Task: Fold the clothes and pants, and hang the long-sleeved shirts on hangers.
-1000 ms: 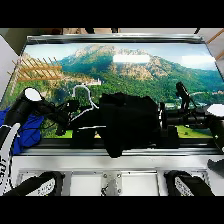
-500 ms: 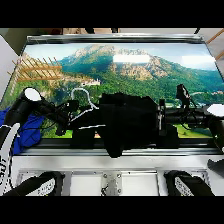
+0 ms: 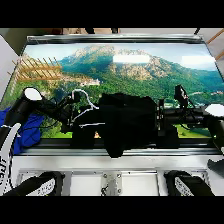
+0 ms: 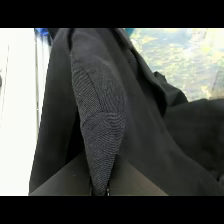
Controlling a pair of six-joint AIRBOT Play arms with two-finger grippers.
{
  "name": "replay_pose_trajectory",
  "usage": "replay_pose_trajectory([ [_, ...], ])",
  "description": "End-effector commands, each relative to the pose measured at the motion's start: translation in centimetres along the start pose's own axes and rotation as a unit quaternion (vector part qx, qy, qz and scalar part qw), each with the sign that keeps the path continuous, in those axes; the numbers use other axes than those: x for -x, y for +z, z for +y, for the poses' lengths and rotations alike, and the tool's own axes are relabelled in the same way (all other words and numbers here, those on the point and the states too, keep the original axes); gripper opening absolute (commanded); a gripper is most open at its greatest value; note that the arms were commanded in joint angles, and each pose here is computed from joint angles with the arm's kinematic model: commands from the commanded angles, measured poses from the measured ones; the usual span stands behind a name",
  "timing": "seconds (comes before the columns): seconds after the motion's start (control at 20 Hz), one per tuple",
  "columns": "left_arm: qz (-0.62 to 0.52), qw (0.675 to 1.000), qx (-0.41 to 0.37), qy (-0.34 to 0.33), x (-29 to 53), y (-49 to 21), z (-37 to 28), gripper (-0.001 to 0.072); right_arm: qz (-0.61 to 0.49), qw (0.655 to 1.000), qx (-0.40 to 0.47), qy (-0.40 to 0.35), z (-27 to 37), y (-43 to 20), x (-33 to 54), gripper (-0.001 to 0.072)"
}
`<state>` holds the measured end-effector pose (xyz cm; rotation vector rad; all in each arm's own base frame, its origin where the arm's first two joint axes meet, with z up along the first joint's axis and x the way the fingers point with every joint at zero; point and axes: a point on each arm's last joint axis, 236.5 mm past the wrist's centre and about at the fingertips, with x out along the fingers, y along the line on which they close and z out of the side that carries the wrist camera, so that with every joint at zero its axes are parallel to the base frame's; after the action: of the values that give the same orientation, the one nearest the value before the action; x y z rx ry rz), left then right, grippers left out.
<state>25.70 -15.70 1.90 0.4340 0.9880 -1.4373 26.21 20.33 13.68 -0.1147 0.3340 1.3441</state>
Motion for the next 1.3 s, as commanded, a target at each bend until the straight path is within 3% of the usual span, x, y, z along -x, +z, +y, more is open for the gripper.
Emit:
replay_pose_trajectory([
  [0.0,-0.003,0.999,0.041,0.014,0.0,0.1,0.7,0.0441,-0.001,1.000,-0.001,0.003,0.2,0.1,0.0,0.0014],
  [0.25,0.013,0.994,0.093,0.051,0.1,-0.8,2.3,0.0440,-0.019,1.000,0.001,0.001,0.2,1.0,0.1,0.0012],
  [0.7,0.011,0.995,0.079,0.054,-0.9,0.5,2.1,0.0439,-0.089,0.995,-0.003,-0.035,-1.1,4.6,0.7,0.0011],
  [1.25,-0.065,0.967,0.207,0.131,3.1,-0.1,6.3,0.0440,-0.108,0.994,-0.002,-0.036,-1.1,5.6,0.9,0.0010],
])
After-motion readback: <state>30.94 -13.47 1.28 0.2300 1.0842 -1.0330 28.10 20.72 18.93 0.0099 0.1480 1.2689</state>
